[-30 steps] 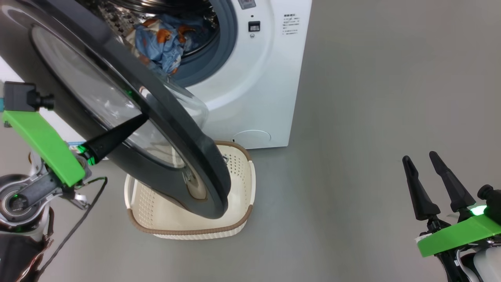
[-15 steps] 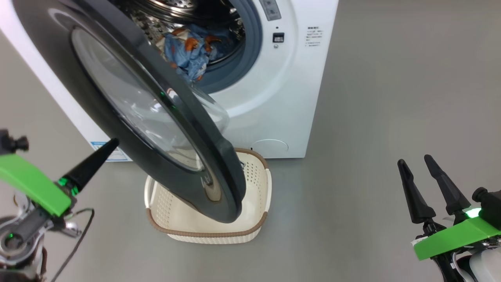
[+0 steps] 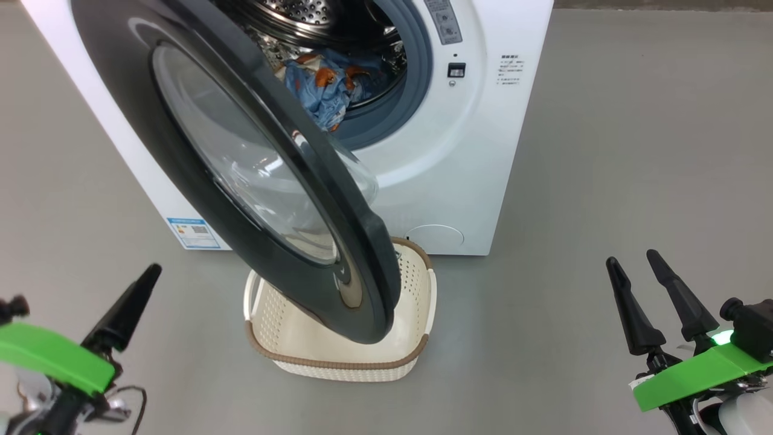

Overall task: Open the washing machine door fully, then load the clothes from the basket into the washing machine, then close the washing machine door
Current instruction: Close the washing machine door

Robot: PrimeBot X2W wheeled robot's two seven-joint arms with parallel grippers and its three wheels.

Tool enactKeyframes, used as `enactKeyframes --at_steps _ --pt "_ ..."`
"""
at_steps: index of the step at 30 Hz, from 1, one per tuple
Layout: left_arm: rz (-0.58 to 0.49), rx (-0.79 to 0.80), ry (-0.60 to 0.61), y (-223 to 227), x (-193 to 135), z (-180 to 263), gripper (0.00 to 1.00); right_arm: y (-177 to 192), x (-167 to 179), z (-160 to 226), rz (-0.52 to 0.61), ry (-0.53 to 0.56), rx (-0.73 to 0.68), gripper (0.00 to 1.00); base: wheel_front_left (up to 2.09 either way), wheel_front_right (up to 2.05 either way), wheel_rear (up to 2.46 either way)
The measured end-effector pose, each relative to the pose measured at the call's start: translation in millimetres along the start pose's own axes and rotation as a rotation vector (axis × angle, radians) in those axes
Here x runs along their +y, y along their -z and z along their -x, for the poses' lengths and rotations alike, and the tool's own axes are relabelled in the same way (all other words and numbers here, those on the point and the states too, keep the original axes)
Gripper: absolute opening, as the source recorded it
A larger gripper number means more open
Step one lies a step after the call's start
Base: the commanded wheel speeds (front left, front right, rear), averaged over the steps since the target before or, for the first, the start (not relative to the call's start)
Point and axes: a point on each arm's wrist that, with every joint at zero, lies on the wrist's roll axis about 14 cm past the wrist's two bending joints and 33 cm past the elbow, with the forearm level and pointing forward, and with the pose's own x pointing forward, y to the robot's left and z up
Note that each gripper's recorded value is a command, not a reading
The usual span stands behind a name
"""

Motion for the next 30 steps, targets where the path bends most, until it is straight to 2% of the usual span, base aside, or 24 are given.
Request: enactKeyframes --at_steps 11,18,26,30 --pt "-0.020 -0.143 -0.134 16 43 25 1.00 3 7 -4 -0.006 -0.021 0.006 1.00 0.00 0.00 0.00" --pt "-0.157 -0.232 -0.158 15 50 34 1.00 3 10 -6 -0.007 -0.028 0.007 1.00 0.00 0.00 0.00" --pt "-0.336 -0.226 -0.188 24 62 44 1.00 1 13 -5 -0.003 -0.035 0.001 1.00 0.00 0.00 0.00" --pt "-0.439 -0.271 -0.187 8 57 47 1.00 -1 15 -3 -0.004 -0.035 -0.005 1.00 0.00 0.00 0.00"
